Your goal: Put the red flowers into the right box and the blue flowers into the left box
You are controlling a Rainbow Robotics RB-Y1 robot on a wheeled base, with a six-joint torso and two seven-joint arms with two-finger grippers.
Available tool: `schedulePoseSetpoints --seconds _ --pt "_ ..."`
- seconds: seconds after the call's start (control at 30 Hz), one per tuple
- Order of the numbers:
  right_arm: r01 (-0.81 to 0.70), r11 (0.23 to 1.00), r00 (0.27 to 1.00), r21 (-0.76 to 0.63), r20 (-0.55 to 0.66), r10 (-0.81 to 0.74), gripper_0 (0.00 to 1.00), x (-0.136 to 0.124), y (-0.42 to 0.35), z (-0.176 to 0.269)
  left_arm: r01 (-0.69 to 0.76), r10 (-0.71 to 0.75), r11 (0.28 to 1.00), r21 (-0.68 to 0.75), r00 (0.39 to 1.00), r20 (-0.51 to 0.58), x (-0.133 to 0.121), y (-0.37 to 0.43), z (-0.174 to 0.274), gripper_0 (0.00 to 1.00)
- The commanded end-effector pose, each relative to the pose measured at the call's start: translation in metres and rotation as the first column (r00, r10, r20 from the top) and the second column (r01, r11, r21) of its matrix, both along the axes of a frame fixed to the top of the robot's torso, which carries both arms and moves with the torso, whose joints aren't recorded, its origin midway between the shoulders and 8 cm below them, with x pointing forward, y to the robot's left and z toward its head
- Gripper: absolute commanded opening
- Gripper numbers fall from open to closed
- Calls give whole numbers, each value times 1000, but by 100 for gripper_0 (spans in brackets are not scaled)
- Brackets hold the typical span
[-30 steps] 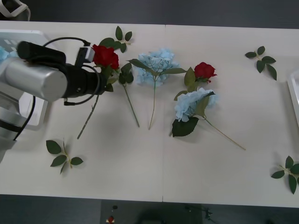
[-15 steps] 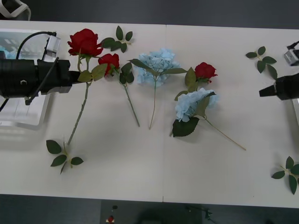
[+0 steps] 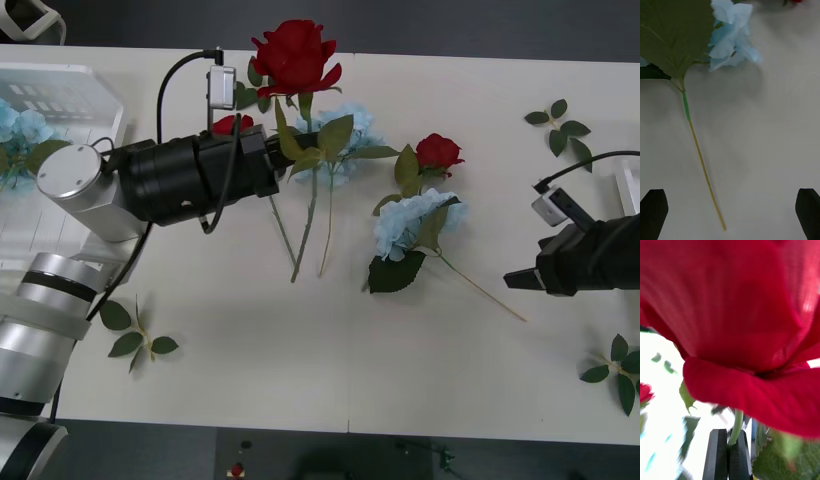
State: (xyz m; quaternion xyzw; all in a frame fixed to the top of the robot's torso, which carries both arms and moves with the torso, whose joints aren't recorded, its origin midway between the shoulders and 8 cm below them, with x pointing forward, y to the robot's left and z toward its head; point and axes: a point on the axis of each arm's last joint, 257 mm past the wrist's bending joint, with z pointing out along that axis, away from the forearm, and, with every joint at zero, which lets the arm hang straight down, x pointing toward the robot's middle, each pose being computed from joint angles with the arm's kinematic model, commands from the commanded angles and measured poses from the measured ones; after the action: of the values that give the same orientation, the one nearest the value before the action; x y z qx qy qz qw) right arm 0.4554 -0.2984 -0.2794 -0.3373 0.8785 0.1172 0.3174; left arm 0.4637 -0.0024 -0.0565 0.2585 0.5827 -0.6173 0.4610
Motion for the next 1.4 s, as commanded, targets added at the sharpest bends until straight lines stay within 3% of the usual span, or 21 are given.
schedulePoseSetpoints --seconds 0.03,0.2,0.37,0.63,0.87,1.1,1.4 --pt "-113 994 990 12 88 112 100 16 51 -4 9 -2 992 -126 999 55 -5 -42 40 0" --pt "-125 989 986 74 123 115 100 31 86 -1 17 -14 977 -213 1000 16 -13 -75 51 0" --pt "-103 954 993 282 88 81 100 20 120 44 19 -25 969 -248 1000 -19 -18 -93 53 0" --pt "-150 885 987 440 22 156 100 -34 125 108 15 -19 974 -228 1000 -15 -18 -98 48 0" --pt "-282 854 959 437 105 263 100 -82 106 133 1 -7 974 -226 1000 -25 -15 -99 47 0" --pt "-410 777 912 479 199 358 100 -124 141 138 -1 -5 975 -224 1000 -26 -14 -99 45 0" --pt "-450 717 892 532 305 333 100 -110 181 131 -2 -4 976 -218 1000 -27 -14 -97 43 0"
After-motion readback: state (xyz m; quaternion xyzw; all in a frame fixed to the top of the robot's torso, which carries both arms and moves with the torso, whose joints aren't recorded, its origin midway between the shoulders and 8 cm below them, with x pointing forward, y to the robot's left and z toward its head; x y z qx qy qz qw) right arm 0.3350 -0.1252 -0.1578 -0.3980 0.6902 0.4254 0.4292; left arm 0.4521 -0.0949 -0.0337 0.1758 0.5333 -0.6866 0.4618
